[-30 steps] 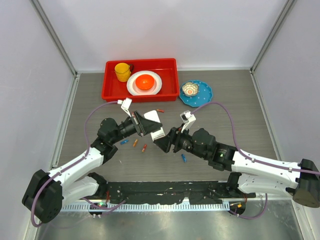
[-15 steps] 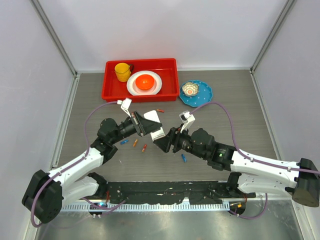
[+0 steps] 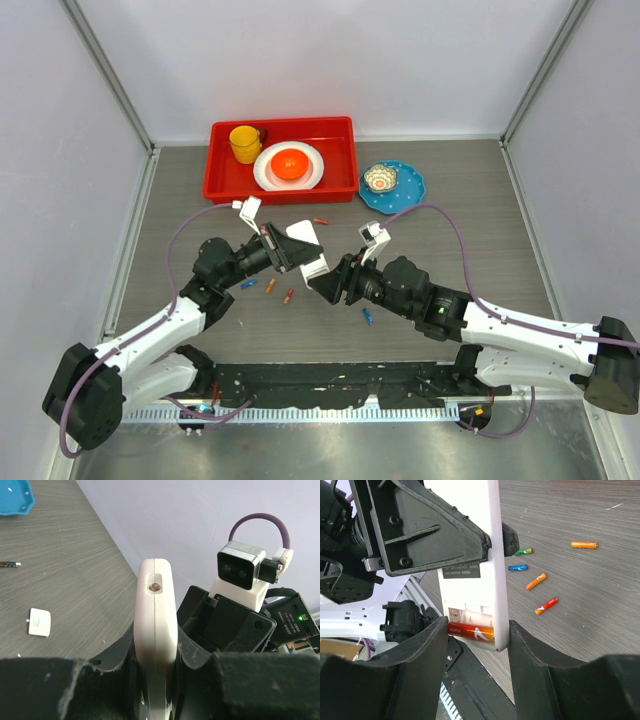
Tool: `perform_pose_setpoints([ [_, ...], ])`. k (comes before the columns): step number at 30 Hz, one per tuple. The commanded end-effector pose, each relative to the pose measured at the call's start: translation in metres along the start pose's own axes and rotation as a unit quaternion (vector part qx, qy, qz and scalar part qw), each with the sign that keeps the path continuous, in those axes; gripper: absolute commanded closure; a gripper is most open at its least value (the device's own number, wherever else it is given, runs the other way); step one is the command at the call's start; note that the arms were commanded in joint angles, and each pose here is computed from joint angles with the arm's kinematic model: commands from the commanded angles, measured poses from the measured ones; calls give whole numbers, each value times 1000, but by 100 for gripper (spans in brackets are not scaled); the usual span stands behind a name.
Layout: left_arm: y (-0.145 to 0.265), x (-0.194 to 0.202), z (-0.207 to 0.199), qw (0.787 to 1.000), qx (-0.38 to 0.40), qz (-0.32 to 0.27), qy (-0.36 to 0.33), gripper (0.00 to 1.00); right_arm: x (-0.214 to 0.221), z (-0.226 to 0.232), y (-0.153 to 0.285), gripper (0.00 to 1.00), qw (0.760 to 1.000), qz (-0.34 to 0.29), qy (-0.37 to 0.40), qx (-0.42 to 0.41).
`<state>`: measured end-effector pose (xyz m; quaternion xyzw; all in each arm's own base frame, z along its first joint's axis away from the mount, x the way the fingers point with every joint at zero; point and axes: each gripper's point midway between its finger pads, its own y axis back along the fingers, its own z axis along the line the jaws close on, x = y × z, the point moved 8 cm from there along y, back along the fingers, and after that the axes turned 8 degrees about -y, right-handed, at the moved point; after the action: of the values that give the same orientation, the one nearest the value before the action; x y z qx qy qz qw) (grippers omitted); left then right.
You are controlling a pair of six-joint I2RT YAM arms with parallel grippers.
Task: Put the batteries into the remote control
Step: Load the battery into the remote control.
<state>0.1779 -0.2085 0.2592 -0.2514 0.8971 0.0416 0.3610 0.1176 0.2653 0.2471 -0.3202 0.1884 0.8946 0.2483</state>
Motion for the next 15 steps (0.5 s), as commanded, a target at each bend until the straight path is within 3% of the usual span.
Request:
perform_pose_setpoints([
  [1, 1, -11, -14, 999, 28, -30, -18, 100, -6, 5, 0, 56, 1000, -19, -9, -14],
  [15, 2, -14, -18, 999, 33, -38, -14, 100, -3, -2, -3, 87, 1000, -16, -10, 6],
])
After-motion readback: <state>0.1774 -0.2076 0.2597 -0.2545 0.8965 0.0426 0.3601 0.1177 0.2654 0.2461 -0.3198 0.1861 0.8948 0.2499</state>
